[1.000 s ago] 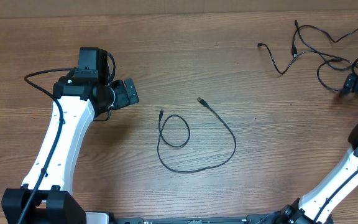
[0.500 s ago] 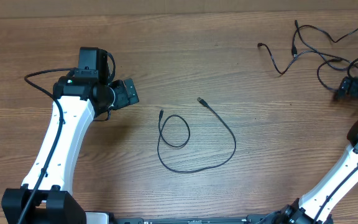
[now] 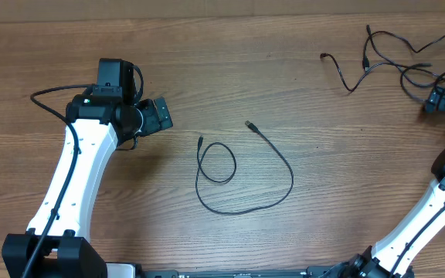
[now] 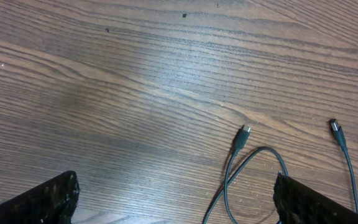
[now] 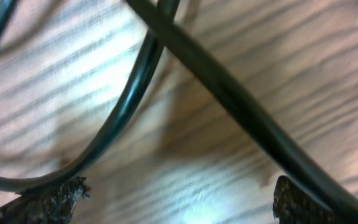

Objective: Untangle cables

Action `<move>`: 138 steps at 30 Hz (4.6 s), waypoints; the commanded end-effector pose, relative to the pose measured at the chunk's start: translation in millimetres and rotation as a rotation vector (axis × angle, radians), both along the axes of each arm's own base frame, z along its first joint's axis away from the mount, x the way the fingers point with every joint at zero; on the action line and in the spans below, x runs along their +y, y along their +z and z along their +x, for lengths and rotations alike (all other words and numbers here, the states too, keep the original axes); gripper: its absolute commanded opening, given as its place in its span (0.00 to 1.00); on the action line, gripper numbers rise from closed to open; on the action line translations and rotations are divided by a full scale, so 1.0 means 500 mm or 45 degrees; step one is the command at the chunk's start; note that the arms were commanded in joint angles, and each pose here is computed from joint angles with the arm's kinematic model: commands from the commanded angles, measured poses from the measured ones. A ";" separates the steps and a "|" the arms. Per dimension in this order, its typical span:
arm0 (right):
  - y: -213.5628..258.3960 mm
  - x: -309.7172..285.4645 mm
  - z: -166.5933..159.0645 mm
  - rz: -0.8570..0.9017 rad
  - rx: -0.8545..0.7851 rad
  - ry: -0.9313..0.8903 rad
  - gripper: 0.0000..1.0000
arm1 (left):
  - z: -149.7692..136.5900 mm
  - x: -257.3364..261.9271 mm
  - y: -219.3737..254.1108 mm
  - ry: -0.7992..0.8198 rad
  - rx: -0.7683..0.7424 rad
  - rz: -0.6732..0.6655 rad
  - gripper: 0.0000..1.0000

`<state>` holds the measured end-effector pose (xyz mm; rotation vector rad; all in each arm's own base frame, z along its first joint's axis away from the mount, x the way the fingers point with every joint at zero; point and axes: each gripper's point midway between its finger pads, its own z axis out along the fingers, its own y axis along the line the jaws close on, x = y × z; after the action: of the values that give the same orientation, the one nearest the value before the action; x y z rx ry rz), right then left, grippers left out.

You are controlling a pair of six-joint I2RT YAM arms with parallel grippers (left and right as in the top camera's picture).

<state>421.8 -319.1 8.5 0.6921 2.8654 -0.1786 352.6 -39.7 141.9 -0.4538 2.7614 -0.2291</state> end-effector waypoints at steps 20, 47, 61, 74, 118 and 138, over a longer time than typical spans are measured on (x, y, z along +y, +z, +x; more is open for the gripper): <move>-0.039 -0.108 0.022 -0.154 -0.105 0.024 1.00 | 0.009 0.003 0.008 -0.011 -0.022 0.013 1.00; 0.362 0.195 0.046 0.131 -0.342 0.313 1.00 | 0.009 0.003 0.008 -0.011 -0.022 0.013 1.00; 0.347 0.614 0.029 0.286 -0.056 1.149 1.00 | 0.009 0.003 0.008 -0.011 -0.022 0.013 1.00; 0.330 0.861 -0.062 0.422 0.113 1.607 1.00 | 0.009 0.003 0.008 -0.011 -0.022 0.013 1.00; 0.270 0.938 -0.366 0.331 0.190 1.730 1.00 | 0.009 0.003 0.008 -0.011 -0.022 0.013 1.00; 0.100 1.129 -0.522 0.250 0.145 2.168 1.00 | 0.009 0.003 0.008 -0.011 -0.022 0.013 0.99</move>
<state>157.8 246.6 62.4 -1.7795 2.5064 0.3654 353.2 -39.8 142.2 -0.4532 2.7588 -0.2298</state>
